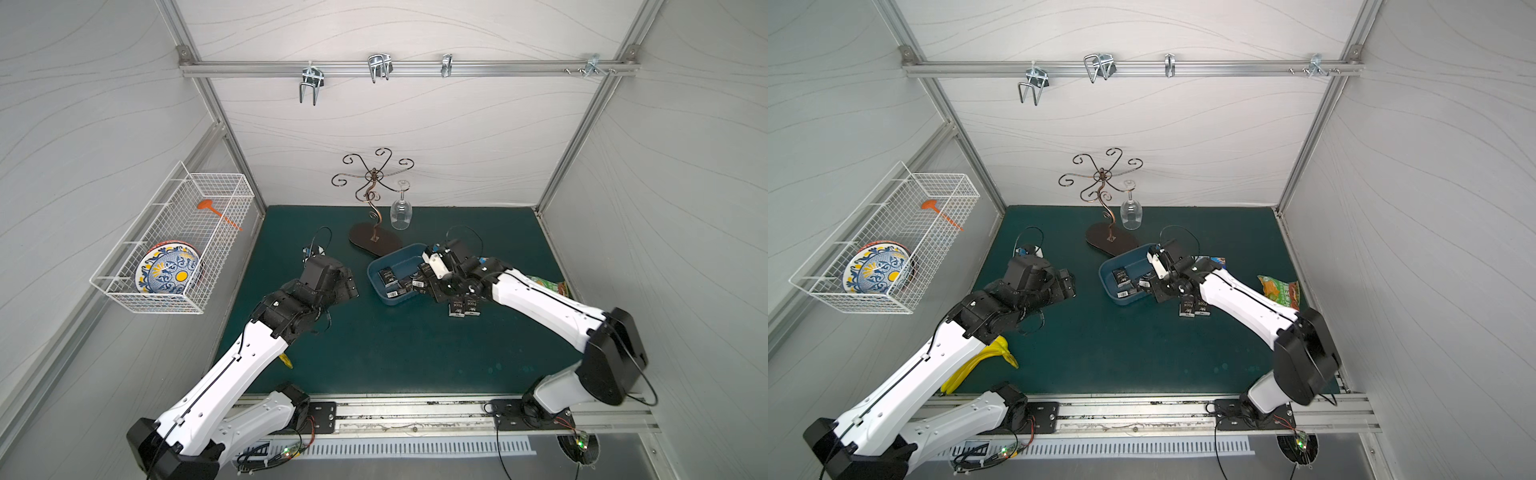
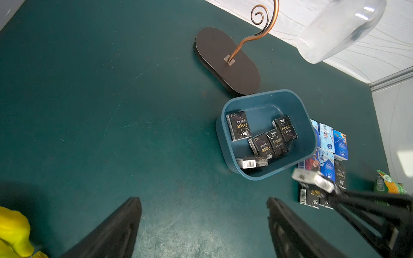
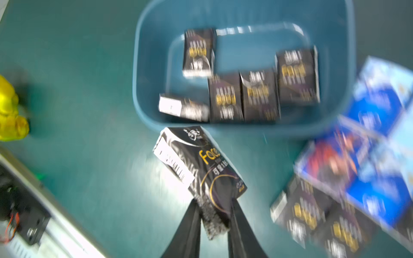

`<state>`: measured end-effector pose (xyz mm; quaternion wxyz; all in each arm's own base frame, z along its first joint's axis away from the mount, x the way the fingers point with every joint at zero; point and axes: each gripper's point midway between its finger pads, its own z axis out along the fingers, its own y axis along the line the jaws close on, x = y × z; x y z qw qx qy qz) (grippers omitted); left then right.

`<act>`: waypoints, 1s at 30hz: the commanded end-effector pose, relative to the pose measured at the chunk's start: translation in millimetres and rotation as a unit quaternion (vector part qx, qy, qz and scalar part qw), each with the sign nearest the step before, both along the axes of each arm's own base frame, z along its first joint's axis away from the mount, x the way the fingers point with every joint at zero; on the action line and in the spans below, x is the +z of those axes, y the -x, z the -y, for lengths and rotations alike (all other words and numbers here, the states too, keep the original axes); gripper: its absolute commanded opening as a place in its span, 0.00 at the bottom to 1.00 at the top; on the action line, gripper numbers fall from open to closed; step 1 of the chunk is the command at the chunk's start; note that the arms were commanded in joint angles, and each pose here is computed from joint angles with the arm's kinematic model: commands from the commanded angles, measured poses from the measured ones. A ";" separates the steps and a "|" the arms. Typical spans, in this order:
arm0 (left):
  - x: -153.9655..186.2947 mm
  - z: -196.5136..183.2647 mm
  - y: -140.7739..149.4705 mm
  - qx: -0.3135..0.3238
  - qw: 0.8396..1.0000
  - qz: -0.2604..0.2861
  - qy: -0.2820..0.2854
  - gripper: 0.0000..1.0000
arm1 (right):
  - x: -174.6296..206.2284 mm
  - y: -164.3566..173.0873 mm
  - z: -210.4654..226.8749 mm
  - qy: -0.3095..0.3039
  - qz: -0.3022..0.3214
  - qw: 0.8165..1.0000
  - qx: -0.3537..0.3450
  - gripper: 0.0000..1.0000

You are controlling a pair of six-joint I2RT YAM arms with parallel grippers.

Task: Take the pocket tissues out of the storage box
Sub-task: Pick up the pocket tissues from the storage box, then place the pocket tissues at the center of the board.

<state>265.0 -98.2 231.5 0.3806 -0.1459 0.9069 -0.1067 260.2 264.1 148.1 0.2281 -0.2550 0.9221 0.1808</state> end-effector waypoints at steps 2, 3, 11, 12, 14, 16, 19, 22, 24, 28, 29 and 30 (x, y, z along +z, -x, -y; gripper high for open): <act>13.6 0.8 -4.9 0.002 0.999 0.029 0.013 0.92 | -36.8 38.0 27.5 0.019 -0.052 0.998 -0.044 0.25; 13.4 1.7 -5.1 0.001 0.999 0.029 0.016 0.92 | -44.8 42.0 29.9 0.020 -0.057 0.997 -0.049 0.25; 9.6 4.1 -5.4 0.000 1.000 0.023 0.021 0.92 | -90.4 71.2 20.8 0.056 -0.086 0.994 -0.044 0.35; 9.4 3.7 -5.3 0.001 1.000 0.023 0.021 0.92 | -90.4 73.9 18.2 0.059 -0.089 0.993 -0.040 0.39; 9.5 3.3 -4.9 0.001 1.000 0.023 0.020 0.92 | -86.1 78.3 13.3 0.055 -0.089 0.994 -0.033 0.49; 10.1 2.6 -4.7 0.002 1.000 0.024 0.019 0.92 | -77.7 79.2 11.7 0.046 -0.084 0.995 -0.030 0.52; 10.0 2.0 -4.7 0.003 1.000 0.024 0.018 0.92 | -61.6 78.4 13.8 0.039 -0.072 0.996 -0.027 0.56; 9.5 2.0 -5.1 0.003 1.000 0.023 0.016 0.92 | -50.2 76.3 17.6 0.034 -0.059 0.997 -0.025 0.59; 9.0 2.2 -5.3 0.004 1.000 0.022 0.017 0.92 | -51.0 72.4 18.5 0.028 -0.058 0.998 -0.021 0.61; 8.1 3.1 -5.6 0.003 1.000 0.021 0.018 0.92 | -66.4 73.1 10.9 0.028 -0.082 0.996 0.027 0.65; 7.7 3.2 -5.5 0.003 1.000 0.020 0.018 0.92 | -70.6 73.7 8.4 0.028 -0.087 0.995 0.038 0.65; 7.5 2.8 -5.5 0.003 1.000 0.020 0.018 0.92 | -75.3 73.8 6.4 0.031 -0.091 0.994 0.048 0.65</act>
